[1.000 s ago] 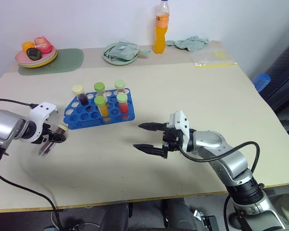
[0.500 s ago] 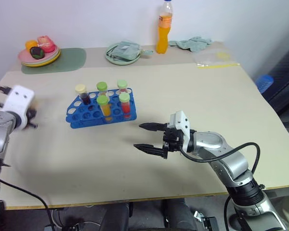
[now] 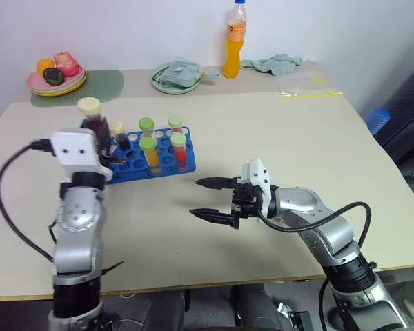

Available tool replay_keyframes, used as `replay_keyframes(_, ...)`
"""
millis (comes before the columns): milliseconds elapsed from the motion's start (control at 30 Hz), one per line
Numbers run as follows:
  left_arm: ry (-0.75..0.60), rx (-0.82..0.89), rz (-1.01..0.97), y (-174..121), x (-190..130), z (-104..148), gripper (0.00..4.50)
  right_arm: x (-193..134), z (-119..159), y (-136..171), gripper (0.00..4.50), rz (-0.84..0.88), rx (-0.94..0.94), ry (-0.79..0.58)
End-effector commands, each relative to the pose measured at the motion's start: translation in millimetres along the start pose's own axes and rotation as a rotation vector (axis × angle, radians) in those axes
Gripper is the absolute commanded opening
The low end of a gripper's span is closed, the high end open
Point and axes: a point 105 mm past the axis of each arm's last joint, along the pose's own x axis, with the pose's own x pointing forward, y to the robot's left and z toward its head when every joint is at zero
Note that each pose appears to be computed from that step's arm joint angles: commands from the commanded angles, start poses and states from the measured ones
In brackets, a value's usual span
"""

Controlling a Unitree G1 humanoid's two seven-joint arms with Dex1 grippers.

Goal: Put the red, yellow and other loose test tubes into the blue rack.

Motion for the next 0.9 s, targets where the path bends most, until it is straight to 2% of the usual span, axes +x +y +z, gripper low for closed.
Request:
replay_keyframes(33,-0.006,0.066,0.064,3,0,-5,0.73,1,9,1,3.64,0.004,-0.025,-0.029)
replay_keyframes(233,0.09,0.063,0.012,-9,-1,-27,0.73,-1,9,1,3.64,-0.022,-0.023,-0.028)
replay_keyframes(633,0.156,-0.067,-0.013,-26,5,-40,0.73,-1,9,1,3.64,-0.023,-0.028,-0.028)
replay_keyframes(900,0.156,-0.072,-0.013,-28,-2,-41,0.73,-1,9,2,3.64,-0.017,-0.03,-0.025)
